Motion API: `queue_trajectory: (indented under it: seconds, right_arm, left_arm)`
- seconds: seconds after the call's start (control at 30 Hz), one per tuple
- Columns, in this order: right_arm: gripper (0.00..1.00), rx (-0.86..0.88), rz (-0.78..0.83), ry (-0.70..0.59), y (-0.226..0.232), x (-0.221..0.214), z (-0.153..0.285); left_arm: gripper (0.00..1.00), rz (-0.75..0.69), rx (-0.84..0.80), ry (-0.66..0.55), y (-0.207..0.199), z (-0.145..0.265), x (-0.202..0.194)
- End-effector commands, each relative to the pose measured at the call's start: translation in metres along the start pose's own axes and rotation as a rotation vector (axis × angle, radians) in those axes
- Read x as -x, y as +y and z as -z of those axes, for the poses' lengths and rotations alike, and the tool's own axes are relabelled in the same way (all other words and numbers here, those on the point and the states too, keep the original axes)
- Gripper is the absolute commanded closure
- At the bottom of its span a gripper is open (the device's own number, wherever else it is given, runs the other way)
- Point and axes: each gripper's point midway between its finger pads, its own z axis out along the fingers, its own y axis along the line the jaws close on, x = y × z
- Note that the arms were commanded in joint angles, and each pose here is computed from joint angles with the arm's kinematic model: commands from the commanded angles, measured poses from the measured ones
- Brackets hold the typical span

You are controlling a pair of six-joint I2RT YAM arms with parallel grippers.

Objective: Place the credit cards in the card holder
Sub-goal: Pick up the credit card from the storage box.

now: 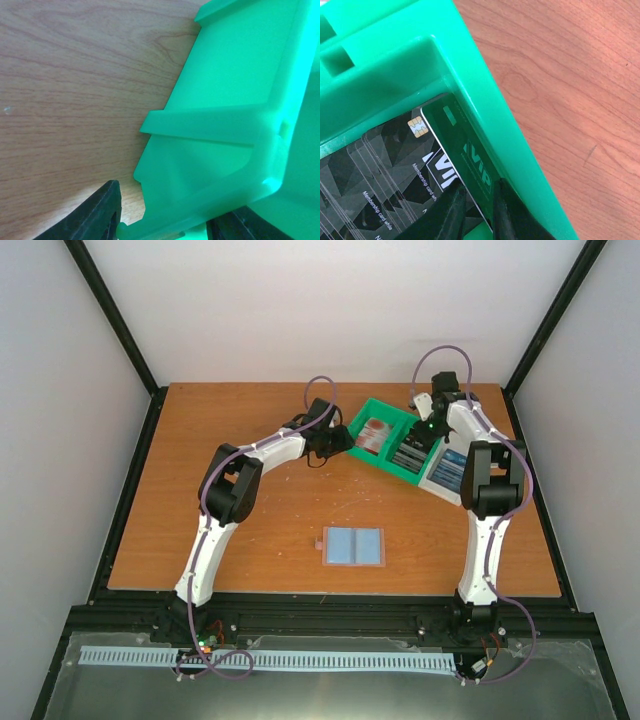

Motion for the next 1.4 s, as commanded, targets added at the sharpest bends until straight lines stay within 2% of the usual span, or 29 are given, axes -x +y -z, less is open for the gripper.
queue_trajectory:
  seconds: [0.0,0.27,0.47,0.63,0.73,0.87,1.17,1.37]
  right_arm:
    - [0.81,-0.108,0.001,-0.017,-0.03,-0.001,0.007]
    - [0.73,-0.074,0.045,-0.001,-0.015,-0.002,-0.012]
    - [0.84,-0.116,0.052,0.003,-0.017,0.001,-0.023]
    - [0.86,-0.112,0.079,-0.028,-0.013,0.008,-0.015]
    - [0.97,-0.112,0.105,-0.048,-0.01,0.012,-0.008]
    - [0.97,-0.128,0.131,-0.088,-0.008,0.022,0.015]
    - [0.97,-0.159,0.184,-0.157,0.007,0.036,0.088]
    - [0.97,-0.078,0.097,-0.227,0.028,0.036,0.14]
  left_arm:
    - [0.54,0.033,0.216,0.154,0.076,-0.015,-0.045]
    - [0.54,0.03,0.213,0.152,0.075,-0.015,-0.044]
    - [0.54,0.029,0.208,0.152,0.074,-0.015,-0.044]
    - [0.54,0.027,0.2,0.156,0.072,-0.016,-0.044]
    - [0.54,0.021,0.187,0.153,0.068,-0.016,-0.041]
    - [0.52,0.002,0.158,0.153,0.058,-0.012,-0.037]
    - [0.38,-0.067,0.019,0.134,0.016,0.01,-0.022]
    - [0.31,-0.093,-0.041,0.092,-0.008,0.039,-0.014]
